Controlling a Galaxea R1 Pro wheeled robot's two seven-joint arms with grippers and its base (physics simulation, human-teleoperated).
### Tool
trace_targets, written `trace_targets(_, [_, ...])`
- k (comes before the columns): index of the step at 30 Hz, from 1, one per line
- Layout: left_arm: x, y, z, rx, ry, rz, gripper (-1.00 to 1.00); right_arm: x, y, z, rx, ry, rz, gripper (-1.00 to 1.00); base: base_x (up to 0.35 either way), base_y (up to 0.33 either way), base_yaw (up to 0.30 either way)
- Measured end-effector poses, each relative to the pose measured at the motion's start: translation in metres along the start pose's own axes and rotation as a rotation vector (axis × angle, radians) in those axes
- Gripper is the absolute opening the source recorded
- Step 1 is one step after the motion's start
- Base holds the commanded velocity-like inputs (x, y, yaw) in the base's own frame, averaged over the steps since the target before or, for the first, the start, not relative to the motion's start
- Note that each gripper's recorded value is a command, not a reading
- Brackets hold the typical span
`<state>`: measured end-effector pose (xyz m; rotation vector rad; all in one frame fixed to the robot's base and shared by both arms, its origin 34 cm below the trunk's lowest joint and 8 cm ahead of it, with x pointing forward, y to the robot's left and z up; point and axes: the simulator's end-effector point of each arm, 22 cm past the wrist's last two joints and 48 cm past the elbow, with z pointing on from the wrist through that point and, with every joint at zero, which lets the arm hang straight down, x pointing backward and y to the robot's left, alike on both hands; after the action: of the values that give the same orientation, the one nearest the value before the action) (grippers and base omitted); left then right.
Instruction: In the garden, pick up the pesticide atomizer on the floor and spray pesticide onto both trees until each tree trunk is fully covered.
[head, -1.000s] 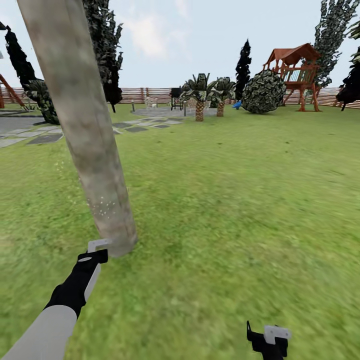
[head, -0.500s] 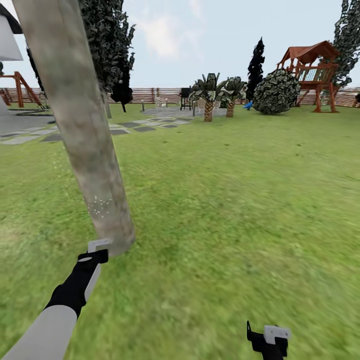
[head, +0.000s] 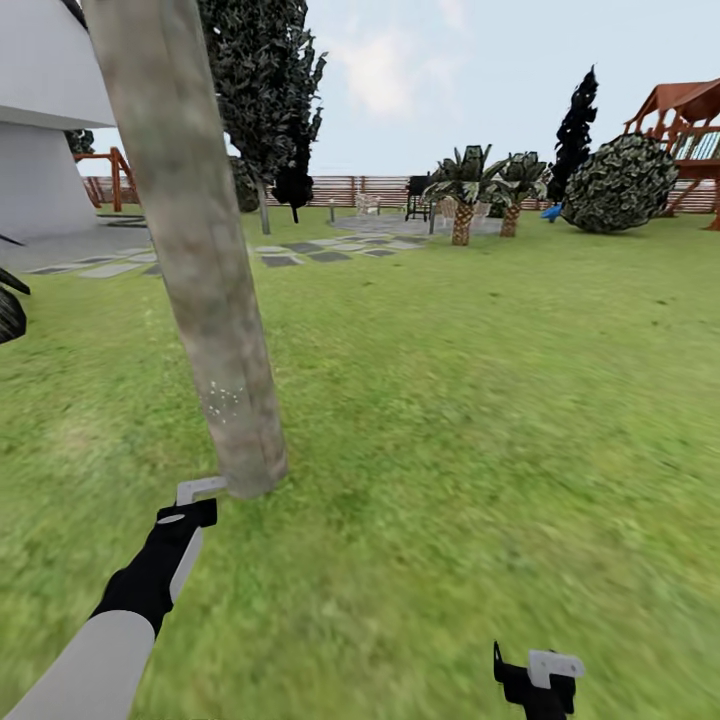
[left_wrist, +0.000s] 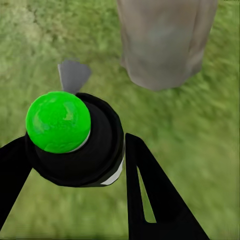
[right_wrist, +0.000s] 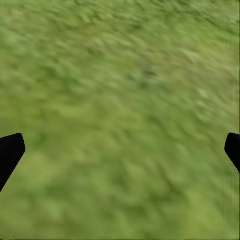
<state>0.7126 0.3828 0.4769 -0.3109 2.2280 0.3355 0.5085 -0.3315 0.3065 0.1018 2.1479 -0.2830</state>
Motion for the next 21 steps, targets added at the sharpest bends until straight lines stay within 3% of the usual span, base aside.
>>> trace_targets(7, [0.0,-0.002,0.0,0.006,0.001,-0.001,-1.0,0.0,0.0,0.0,0.001,-0.001,0.0,1.0,0.121,-0.178,0.274])
trace_targets(11, [-0.005,-0.015,-0.003,0.034,-0.009,0.0,-1.0,-0.001,0.0,0.0,0.001,-0.001,0.0,1.0,0.011,-0.013,0.074])
trace_targets(14, [-0.027,-0.049,-0.009,0.12,-0.037,0.037,-1.0,0.0,-0.001,0.0,0.001,0.0,0.0,1.0,0.001,-0.001,0.008])
trace_targets(17, [-0.054,-0.088,-0.018,0.23,-0.031,0.064,-1.0,0.0,-0.001,0.0,0.001,-0.001,-0.001,1.0,0.0,0.0,0.001])
trace_targets(21, [-0.1,-0.105,-0.027,0.284,-0.017,0.072,-1.0,0.0,0.0,0.0,0.0,-0.001,-0.001,1.0,0.0,0.0,0.0])
